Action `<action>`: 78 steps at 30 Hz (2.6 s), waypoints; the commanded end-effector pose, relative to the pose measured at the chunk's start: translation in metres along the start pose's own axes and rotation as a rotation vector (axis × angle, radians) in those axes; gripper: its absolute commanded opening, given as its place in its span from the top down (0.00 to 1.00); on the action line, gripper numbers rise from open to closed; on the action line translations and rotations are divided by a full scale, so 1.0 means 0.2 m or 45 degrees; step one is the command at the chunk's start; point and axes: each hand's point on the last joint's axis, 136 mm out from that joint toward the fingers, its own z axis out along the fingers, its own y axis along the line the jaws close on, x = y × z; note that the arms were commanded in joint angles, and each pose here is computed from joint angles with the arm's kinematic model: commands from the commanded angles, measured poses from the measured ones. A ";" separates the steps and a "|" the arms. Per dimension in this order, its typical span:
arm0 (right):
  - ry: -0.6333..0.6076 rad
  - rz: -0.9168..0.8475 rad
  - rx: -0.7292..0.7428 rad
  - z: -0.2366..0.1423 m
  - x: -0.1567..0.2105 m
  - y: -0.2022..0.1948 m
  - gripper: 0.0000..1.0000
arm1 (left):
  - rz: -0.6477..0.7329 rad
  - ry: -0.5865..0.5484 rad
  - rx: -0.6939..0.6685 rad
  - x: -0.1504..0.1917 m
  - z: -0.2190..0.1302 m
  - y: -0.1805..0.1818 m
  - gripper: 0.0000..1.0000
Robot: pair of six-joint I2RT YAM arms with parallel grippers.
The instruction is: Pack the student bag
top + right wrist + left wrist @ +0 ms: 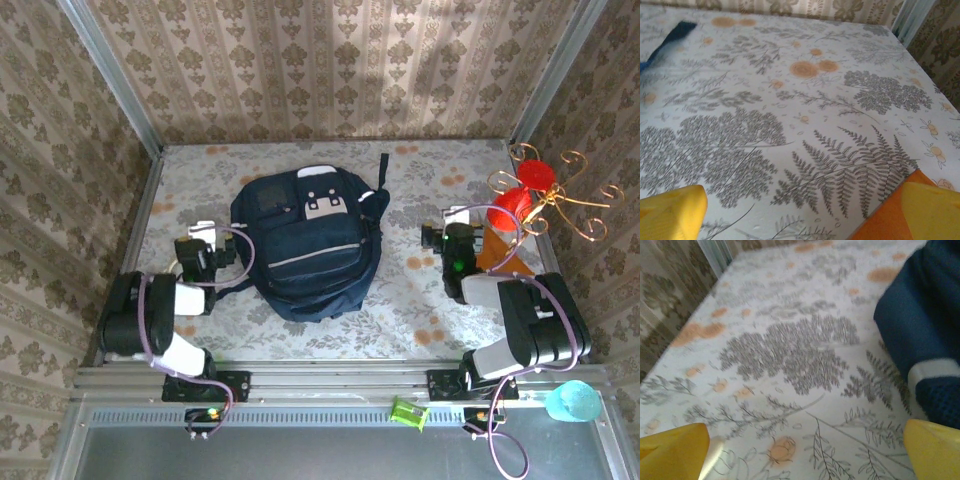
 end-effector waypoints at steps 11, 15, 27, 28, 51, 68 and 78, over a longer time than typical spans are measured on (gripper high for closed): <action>-0.072 0.128 -0.117 0.04 -0.05 0.03 0.00 | -0.019 -0.092 0.021 -0.19 0.07 0.00 0.00; -0.073 0.128 -0.116 0.05 -0.05 0.03 0.00 | -0.011 -0.093 0.024 -0.19 0.06 -0.01 0.00; -0.074 0.129 -0.116 0.05 -0.05 0.03 0.00 | 0.018 -0.119 0.017 -0.19 0.05 -0.03 0.00; -0.075 0.129 -0.116 0.05 -0.05 0.03 0.00 | 0.018 -0.116 0.016 -0.19 0.05 -0.03 0.00; -0.073 0.128 -0.117 0.05 -0.05 0.03 0.00 | 0.014 -0.107 0.037 -0.19 0.05 -0.04 0.00; -0.073 0.128 -0.117 0.05 -0.05 0.03 0.00 | 0.012 -0.109 0.037 -0.19 0.05 -0.03 0.00; -0.074 0.128 -0.117 0.05 -0.05 0.03 0.00 | 0.013 -0.109 0.037 -0.19 0.05 -0.04 0.00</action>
